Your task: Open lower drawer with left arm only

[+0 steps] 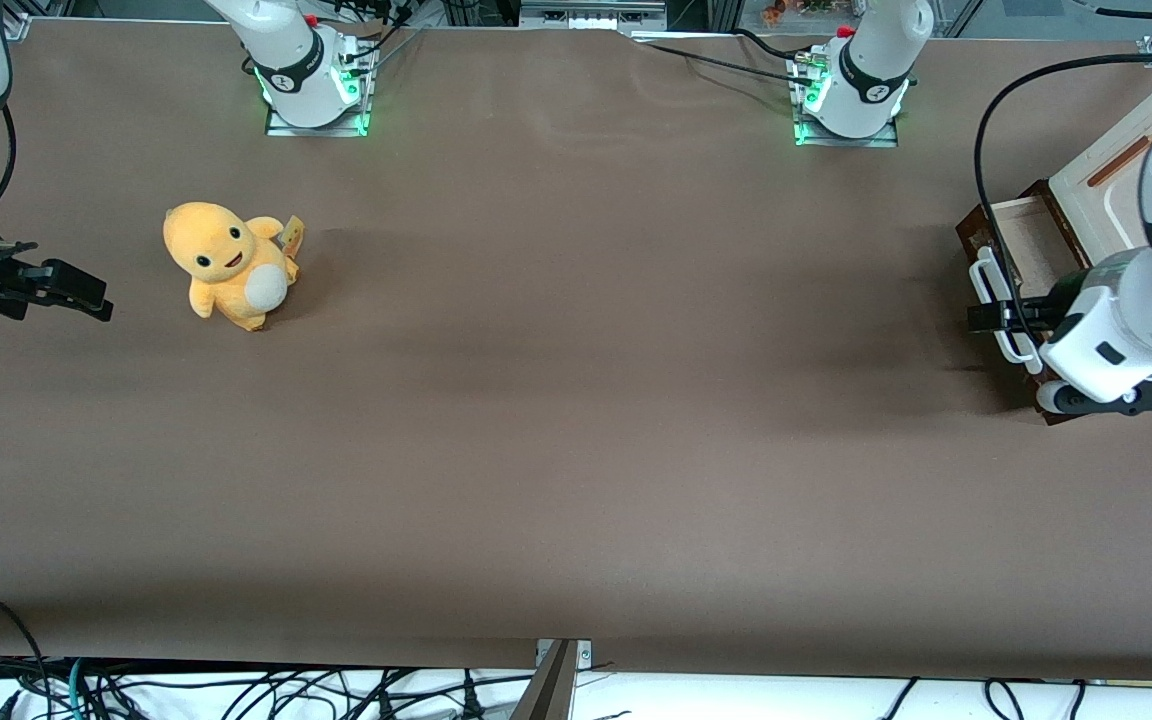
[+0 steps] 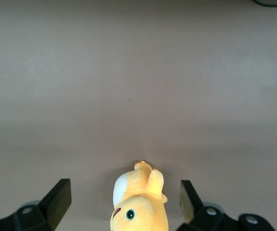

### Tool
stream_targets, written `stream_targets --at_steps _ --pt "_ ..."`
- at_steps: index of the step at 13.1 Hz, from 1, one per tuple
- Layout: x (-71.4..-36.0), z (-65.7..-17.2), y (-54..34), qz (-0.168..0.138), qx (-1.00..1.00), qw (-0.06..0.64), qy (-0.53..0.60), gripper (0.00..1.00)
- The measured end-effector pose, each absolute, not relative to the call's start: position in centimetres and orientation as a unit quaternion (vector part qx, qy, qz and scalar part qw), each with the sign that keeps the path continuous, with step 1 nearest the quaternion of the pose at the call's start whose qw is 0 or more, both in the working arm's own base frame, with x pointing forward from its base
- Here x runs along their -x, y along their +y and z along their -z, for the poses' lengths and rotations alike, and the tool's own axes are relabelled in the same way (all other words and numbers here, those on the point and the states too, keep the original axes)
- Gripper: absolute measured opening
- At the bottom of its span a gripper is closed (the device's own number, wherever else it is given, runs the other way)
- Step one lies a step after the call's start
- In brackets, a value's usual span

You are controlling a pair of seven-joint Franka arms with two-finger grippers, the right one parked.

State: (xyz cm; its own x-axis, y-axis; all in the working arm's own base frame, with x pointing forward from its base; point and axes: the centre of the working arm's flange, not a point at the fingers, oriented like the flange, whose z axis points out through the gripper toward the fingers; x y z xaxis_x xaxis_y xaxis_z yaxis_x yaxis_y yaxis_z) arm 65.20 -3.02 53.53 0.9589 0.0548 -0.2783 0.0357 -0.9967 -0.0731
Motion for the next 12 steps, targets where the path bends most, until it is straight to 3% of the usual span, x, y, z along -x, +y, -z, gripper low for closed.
stream_targets --at_steps 4,12 --pt "-66.3 -52.7 0.0 -0.115 0.993 0.008 -0.002 1.0" --pt "-67.0 -51.2 -0.2 -0.097 0.994 0.002 0.059 1.0"
